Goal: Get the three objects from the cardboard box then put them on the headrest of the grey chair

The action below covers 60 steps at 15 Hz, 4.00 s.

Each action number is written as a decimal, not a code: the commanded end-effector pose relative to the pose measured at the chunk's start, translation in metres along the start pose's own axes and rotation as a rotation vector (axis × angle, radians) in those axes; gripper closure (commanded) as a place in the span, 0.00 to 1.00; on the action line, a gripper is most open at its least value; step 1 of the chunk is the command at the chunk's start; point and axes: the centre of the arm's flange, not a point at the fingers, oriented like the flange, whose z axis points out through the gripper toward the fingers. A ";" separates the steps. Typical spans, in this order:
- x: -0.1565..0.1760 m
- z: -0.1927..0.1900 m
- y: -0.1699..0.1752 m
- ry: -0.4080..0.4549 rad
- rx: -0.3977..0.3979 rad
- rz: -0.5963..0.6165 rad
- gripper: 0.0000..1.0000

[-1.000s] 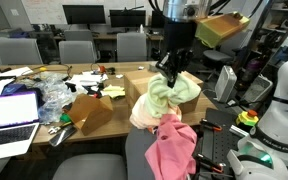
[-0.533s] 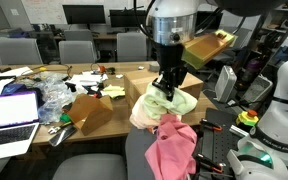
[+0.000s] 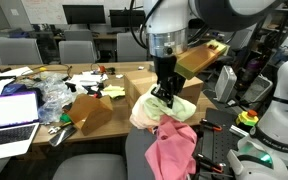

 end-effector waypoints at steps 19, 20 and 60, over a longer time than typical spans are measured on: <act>0.007 0.049 -0.021 0.008 0.015 0.207 0.99; 0.007 0.049 -0.021 0.009 0.013 0.210 0.99; 0.011 -0.054 0.134 0.032 0.021 0.542 0.00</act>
